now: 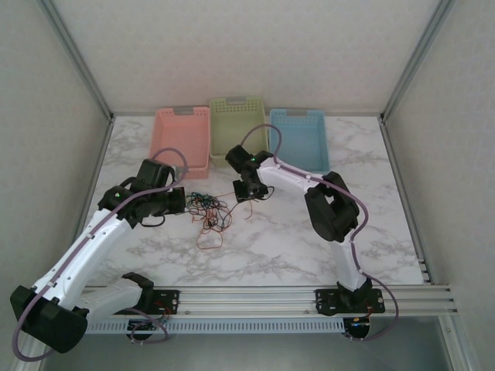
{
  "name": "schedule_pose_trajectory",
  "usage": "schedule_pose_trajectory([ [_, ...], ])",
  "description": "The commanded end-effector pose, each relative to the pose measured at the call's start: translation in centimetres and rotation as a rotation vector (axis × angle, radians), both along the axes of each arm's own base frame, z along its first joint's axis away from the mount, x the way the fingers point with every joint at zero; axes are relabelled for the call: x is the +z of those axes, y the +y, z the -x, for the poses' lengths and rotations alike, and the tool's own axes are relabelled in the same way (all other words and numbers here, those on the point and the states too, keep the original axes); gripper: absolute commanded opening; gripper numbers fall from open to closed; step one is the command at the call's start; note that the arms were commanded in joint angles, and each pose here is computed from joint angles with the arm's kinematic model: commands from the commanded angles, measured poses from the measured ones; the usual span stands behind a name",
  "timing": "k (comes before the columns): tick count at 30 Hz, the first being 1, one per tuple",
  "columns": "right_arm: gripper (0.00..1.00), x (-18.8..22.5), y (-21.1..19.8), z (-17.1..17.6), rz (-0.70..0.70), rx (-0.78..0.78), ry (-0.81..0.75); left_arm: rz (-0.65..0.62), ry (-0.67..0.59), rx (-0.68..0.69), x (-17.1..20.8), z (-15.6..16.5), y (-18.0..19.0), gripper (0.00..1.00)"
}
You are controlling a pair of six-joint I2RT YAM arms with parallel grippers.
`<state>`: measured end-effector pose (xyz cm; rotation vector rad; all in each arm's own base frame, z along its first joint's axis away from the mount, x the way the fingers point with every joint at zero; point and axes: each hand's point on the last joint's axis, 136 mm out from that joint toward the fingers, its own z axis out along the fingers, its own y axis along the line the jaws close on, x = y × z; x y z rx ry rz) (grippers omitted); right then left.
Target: Untangle the cables
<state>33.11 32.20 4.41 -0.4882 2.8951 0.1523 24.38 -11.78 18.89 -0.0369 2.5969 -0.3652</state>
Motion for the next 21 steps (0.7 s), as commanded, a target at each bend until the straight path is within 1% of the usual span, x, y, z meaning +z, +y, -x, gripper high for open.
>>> schedule_pose_trajectory([
  [1, 0.38, -1.6, -0.9, 0.8, 0.093, 0.038, 0.051, -0.026, 0.008, 0.005, -0.3, 0.7, 0.7, 0.00],
  [10, 0.35, -2.9, -0.6, 1.1, 0.133, 0.068, 0.082, -0.023, 0.012, 0.003, -0.4, 0.5, 0.5, 0.00],
  [14, 0.31, -3.3, -0.4, 1.1, 0.141, 0.078, 0.086, -0.026, 0.016, 0.001, -0.5, 0.5, 0.5, 0.00],
  [16, 0.26, -3.5, -0.4, 1.2, 0.147, 0.083, 0.089, -0.028, 0.019, 0.000, -0.6, 0.4, 0.5, 0.00],
  [19, 0.14, -3.6, -0.3, 1.1, 0.148, 0.084, 0.089, -0.028, 0.018, 0.000, -0.6, 0.4, 0.5, 0.00],
  [21, 0.04, -3.5, -0.2, 1.2, 0.145, 0.084, 0.082, -0.030, 0.014, 0.003, -0.5, 0.4, 0.5, 0.00],
])
